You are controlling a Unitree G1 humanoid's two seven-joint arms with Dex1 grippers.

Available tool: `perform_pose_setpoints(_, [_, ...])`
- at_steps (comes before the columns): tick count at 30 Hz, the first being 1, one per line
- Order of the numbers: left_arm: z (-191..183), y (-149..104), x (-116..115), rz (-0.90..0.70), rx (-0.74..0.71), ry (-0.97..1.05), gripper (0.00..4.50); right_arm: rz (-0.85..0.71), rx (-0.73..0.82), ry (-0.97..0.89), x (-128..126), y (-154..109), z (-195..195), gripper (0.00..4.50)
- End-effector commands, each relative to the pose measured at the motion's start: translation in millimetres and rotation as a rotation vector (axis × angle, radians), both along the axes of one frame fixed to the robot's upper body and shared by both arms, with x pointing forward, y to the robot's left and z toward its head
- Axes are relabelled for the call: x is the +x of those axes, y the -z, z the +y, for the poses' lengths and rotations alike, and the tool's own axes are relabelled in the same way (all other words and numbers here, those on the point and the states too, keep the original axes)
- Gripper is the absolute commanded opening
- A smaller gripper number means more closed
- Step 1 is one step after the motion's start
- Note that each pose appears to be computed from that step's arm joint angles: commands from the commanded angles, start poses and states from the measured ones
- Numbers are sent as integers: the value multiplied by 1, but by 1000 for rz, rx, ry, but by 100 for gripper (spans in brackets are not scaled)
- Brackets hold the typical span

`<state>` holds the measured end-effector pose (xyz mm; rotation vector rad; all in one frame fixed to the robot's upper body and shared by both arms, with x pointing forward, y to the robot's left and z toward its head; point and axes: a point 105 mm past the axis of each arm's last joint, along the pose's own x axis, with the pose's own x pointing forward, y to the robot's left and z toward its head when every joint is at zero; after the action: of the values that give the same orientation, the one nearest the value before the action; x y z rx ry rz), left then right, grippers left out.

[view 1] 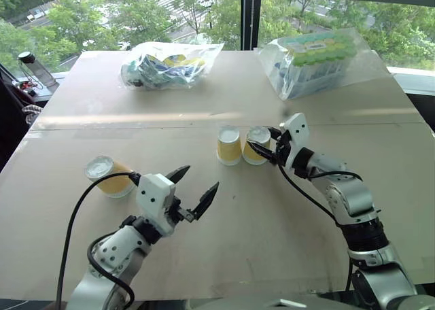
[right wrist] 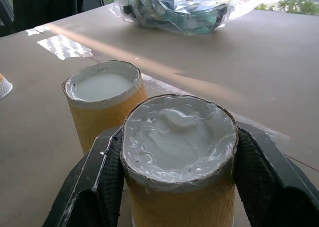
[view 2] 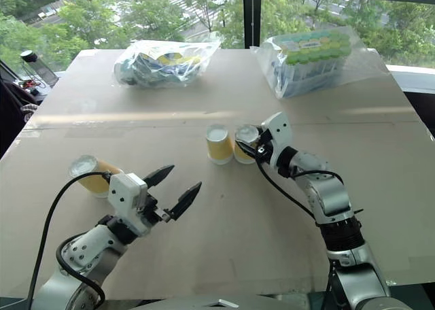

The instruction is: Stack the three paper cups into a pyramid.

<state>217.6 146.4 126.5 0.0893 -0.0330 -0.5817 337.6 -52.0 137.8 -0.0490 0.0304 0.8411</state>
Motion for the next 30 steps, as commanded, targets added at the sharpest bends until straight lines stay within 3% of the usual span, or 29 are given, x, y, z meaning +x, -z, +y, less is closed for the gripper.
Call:
perform_pose_setpoints(1, [-6, -23, -6, -115, -25, 23, 450, -38, -8, -11, -1, -12, 1, 229])
perform_pose_setpoints(13, [-7, -28, -3, -164, -51, 19, 450, -20, 12, -16, -2, -15, 2, 229])
perform_pose_setpoints(14, [-7, -28, -3, -165, -51, 18, 450, -25, 18, -15, -2, -16, 2, 331])
perform_pose_setpoints(17, [-6, -28, -3, -171, -57, 12, 450, -55, 34, -7, -1, -22, 0, 443])
perform_pose_setpoints(22, [0, -36, -6, -233, -58, -43, 450, -73, 15, -30, -13, -23, -16, 448])
perform_pose_setpoints(27, [24, -37, -13, -292, -12, -259, 450, -40, 18, -90, -40, -22, -38, 448])
perform_pose_setpoints(30, [54, -29, -23, -285, 32, -497, 450, -21, -11, -135, -60, -18, -59, 448])
